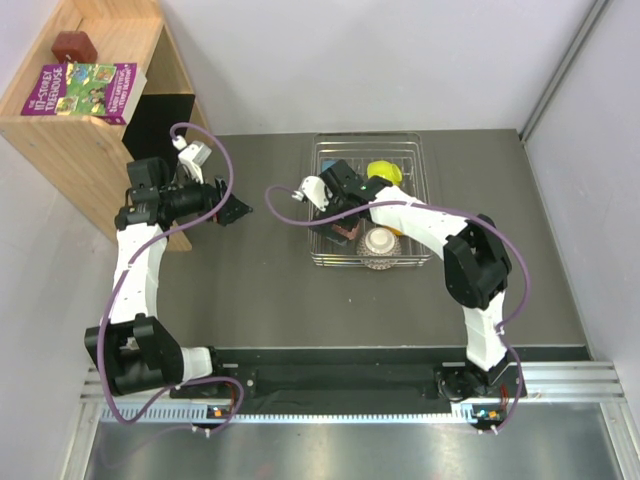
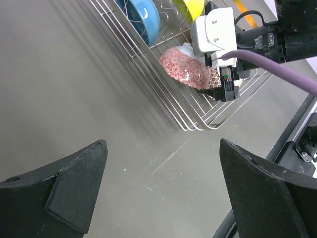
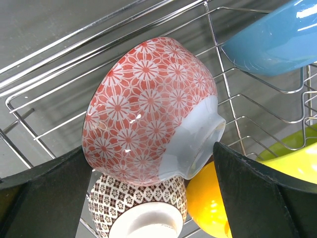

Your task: Load the bowls into the dish rack

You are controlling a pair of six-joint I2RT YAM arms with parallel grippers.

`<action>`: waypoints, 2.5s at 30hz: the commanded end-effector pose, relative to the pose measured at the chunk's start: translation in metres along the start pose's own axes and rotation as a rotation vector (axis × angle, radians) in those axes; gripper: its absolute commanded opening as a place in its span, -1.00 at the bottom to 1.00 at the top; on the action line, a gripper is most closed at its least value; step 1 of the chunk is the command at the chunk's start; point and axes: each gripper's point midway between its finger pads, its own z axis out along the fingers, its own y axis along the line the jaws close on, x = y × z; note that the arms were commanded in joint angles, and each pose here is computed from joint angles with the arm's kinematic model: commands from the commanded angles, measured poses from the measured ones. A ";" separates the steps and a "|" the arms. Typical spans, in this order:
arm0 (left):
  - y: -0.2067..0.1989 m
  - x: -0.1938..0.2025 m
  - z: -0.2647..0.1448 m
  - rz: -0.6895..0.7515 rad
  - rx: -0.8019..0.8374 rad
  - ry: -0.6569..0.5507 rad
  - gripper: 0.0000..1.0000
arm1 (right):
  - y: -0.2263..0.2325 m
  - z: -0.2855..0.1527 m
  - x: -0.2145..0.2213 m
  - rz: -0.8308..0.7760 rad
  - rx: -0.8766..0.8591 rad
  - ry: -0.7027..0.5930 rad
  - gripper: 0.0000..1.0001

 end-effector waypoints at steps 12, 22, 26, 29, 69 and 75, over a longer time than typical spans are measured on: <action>-0.005 -0.009 -0.002 0.045 0.024 -0.021 0.98 | 0.003 -0.016 -0.014 0.036 0.010 -0.044 0.99; -0.003 -0.007 -0.001 0.049 0.024 -0.024 0.98 | -0.009 -0.025 -0.010 -0.014 0.118 0.013 0.99; -0.003 -0.005 -0.001 0.050 0.024 -0.020 0.98 | -0.004 -0.031 -0.014 -0.078 0.110 0.025 0.99; 0.000 -0.003 0.000 0.050 0.019 -0.018 0.98 | -0.004 -0.040 -0.021 -0.111 0.098 0.019 0.99; -0.024 0.011 0.067 0.107 0.092 0.099 0.98 | -0.143 -0.204 0.103 0.588 0.304 -0.188 0.99; -0.014 0.018 0.025 0.079 0.015 0.055 0.98 | -0.113 -0.258 0.131 0.575 0.301 -0.330 0.99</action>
